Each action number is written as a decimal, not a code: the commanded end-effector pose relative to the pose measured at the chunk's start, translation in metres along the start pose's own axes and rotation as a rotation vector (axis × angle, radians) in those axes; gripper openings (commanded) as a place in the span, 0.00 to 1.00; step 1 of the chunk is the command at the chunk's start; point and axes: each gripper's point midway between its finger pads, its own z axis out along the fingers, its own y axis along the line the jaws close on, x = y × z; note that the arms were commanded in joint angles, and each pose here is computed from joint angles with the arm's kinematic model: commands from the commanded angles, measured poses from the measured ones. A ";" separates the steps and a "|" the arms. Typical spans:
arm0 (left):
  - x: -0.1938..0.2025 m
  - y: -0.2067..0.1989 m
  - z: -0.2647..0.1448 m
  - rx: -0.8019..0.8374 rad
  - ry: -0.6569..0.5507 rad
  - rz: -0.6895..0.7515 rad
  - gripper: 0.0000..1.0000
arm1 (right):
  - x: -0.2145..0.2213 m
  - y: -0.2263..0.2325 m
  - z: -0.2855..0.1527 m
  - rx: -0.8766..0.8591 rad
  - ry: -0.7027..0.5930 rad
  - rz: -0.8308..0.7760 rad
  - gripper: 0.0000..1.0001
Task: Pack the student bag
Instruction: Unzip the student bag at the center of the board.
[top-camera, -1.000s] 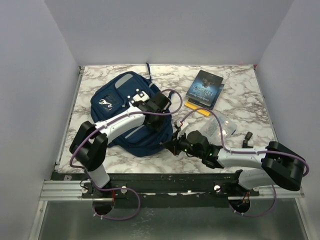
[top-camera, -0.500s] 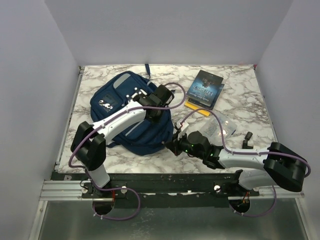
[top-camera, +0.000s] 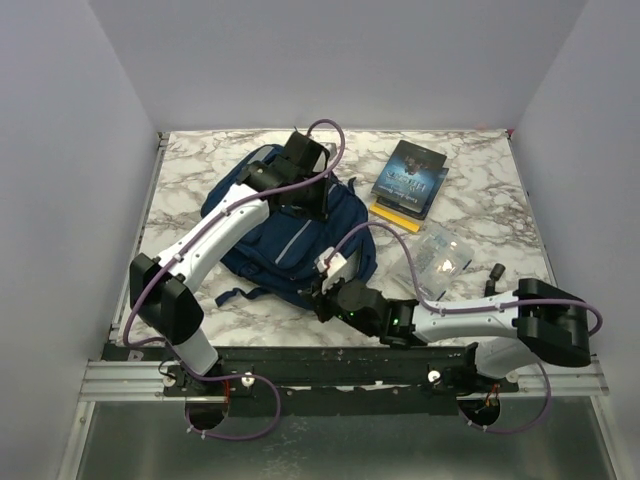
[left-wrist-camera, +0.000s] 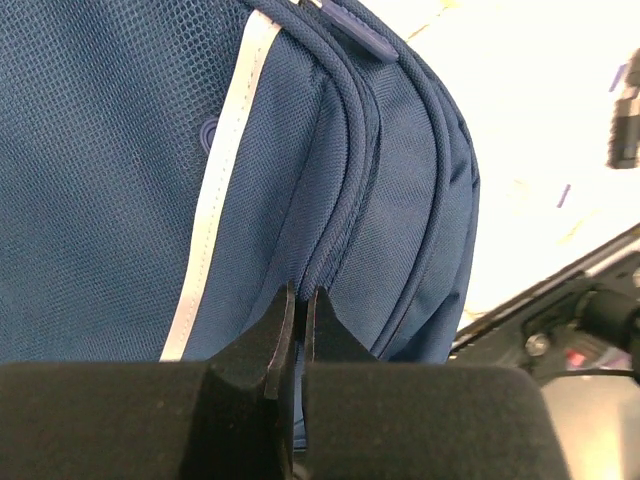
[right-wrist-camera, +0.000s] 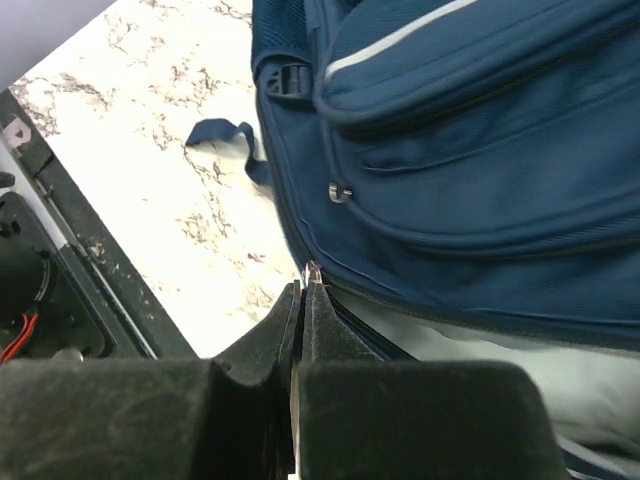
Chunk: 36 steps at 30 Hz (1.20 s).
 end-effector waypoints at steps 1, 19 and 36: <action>-0.047 -0.049 -0.048 0.224 -0.133 -0.109 0.00 | -0.005 0.013 0.013 0.081 -0.040 -0.054 0.01; -0.032 -0.037 -0.065 0.235 -0.128 -0.034 0.00 | -0.001 0.050 0.096 0.084 -0.173 -0.143 0.02; 0.002 0.033 -0.060 0.025 -0.334 0.452 0.00 | -0.034 0.003 -0.056 0.048 -0.019 -0.065 0.65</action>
